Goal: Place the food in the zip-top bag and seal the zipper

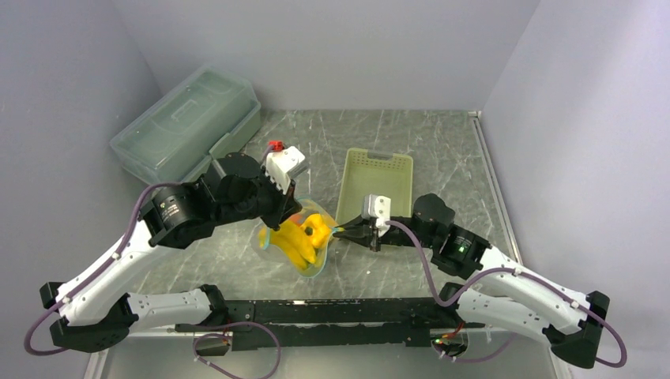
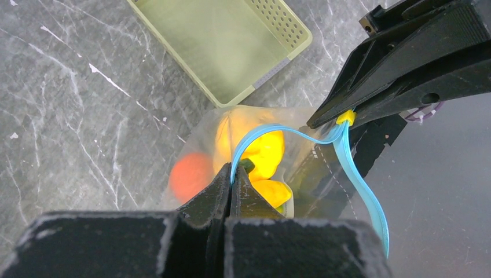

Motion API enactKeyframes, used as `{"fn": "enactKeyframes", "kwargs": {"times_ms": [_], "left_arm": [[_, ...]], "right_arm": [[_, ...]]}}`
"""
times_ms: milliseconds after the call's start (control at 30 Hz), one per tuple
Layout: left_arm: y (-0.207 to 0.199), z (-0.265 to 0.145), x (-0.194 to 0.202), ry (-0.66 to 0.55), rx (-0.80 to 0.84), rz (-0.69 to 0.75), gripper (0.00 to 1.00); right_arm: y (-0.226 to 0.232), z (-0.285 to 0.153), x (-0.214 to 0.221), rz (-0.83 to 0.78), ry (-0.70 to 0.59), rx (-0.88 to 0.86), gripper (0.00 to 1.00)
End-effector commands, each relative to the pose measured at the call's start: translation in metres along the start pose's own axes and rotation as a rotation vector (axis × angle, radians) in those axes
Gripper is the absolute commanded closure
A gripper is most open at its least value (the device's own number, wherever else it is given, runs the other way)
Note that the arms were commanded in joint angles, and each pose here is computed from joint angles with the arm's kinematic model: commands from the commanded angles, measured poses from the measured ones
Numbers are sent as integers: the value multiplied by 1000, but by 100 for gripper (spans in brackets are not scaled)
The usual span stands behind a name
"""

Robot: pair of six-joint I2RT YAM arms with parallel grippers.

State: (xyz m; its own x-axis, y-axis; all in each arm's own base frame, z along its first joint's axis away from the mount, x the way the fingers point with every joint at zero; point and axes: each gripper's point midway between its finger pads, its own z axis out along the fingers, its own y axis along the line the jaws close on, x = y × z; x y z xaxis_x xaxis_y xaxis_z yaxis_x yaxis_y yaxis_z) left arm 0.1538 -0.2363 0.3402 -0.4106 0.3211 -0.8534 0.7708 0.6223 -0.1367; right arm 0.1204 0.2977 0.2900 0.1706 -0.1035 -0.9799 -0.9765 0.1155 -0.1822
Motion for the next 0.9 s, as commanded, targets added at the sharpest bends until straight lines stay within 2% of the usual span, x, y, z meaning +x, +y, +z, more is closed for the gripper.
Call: {"fn": "enactKeyframes", "kwargs": {"times_ms": [0, 233, 300, 400, 467, 567, 867], "left_arm": [[-4, -16, -21, -86, 13, -20, 100], [3, -18, -16, -84, -17, -13, 99], [5, -16, -12, -77, -30, -10, 86], [8, -14, -7, -64, -43, -9, 60], [9, -13, -6, -62, -50, -9, 46], [12, -14, -8, -78, -60, -8, 32], [-7, -12, -18, -109, 48, 20, 31]], "right_arm": [[-4, -10, -25, -55, -54, 33, 100], [-9, -27, -38, -75, -75, 91, 100], [-9, -31, -44, -76, -85, 99, 100], [-8, -32, -52, -70, -73, 88, 100], [-10, -31, -57, -57, -43, 81, 100], [-9, -30, -60, -35, 14, 53, 100], [-9, -22, -60, -3, 70, 19, 100]]}}
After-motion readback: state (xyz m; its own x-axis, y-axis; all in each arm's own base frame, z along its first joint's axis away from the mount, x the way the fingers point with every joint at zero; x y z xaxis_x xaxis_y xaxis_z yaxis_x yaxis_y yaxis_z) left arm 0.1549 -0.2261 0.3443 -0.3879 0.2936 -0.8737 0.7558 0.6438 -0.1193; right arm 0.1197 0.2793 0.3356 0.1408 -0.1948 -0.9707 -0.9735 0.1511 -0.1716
